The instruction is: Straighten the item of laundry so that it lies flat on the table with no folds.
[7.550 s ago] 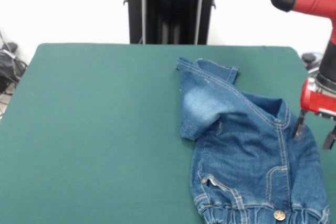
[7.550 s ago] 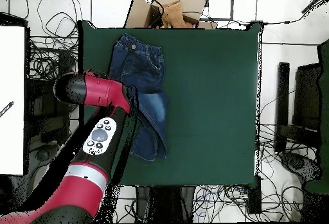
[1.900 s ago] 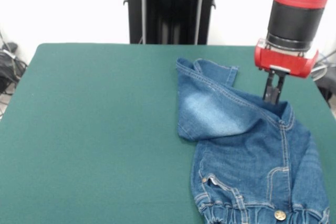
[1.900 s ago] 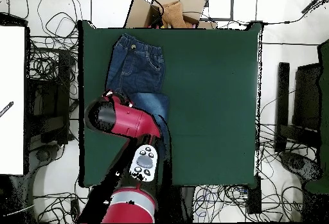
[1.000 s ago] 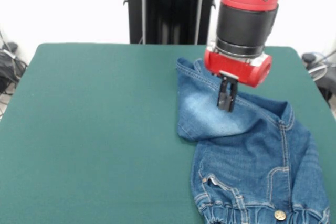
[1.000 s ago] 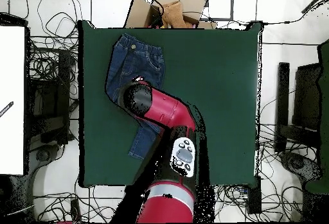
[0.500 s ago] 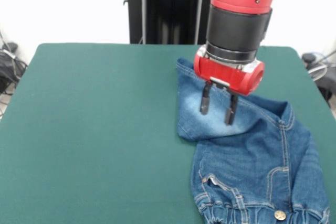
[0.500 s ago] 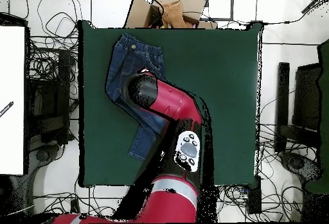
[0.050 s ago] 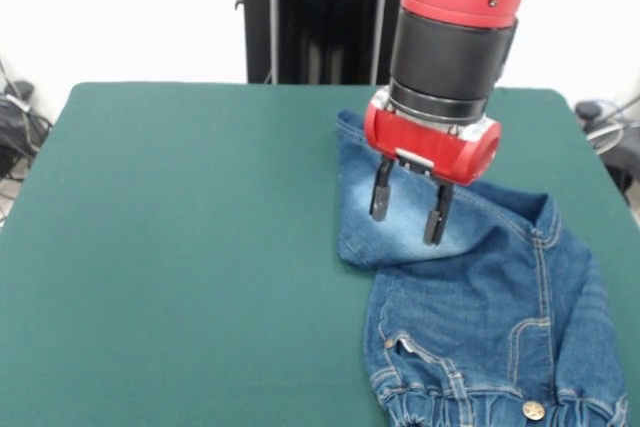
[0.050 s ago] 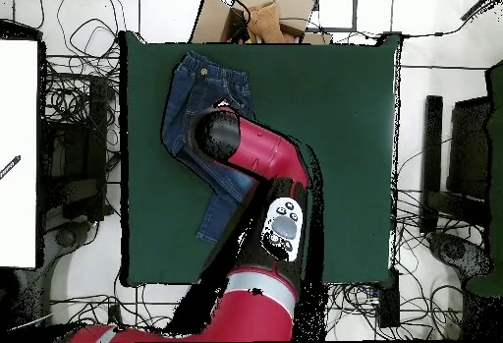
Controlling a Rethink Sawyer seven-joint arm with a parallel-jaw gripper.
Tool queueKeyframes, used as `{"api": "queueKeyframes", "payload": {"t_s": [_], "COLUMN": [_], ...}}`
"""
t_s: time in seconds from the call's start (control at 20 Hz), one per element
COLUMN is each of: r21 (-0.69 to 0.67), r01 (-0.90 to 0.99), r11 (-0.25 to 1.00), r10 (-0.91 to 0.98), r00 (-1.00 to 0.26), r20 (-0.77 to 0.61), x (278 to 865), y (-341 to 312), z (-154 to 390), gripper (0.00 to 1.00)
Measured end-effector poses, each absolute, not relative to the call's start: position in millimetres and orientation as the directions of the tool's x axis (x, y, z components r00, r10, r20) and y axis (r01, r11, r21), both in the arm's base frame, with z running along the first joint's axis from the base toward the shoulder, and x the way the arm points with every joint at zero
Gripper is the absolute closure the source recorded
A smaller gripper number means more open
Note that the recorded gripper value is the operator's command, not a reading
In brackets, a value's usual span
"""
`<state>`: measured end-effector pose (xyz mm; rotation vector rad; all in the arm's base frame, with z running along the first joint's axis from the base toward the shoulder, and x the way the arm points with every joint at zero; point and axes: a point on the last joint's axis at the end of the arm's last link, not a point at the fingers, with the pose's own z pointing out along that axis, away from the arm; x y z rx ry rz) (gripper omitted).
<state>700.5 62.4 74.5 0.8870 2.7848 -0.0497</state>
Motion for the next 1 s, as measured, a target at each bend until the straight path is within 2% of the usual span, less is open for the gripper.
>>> {"api": "queueKeyframes", "payload": {"t_s": [1.0], "r21": [-0.003], "r01": [0.562], "r11": [0.827], "r10": [0.550], "r00": [-0.811], "r20": [-0.198], "x": [699.7], "y": [63.9], "z": [35.8], "gripper": [0.00]}}
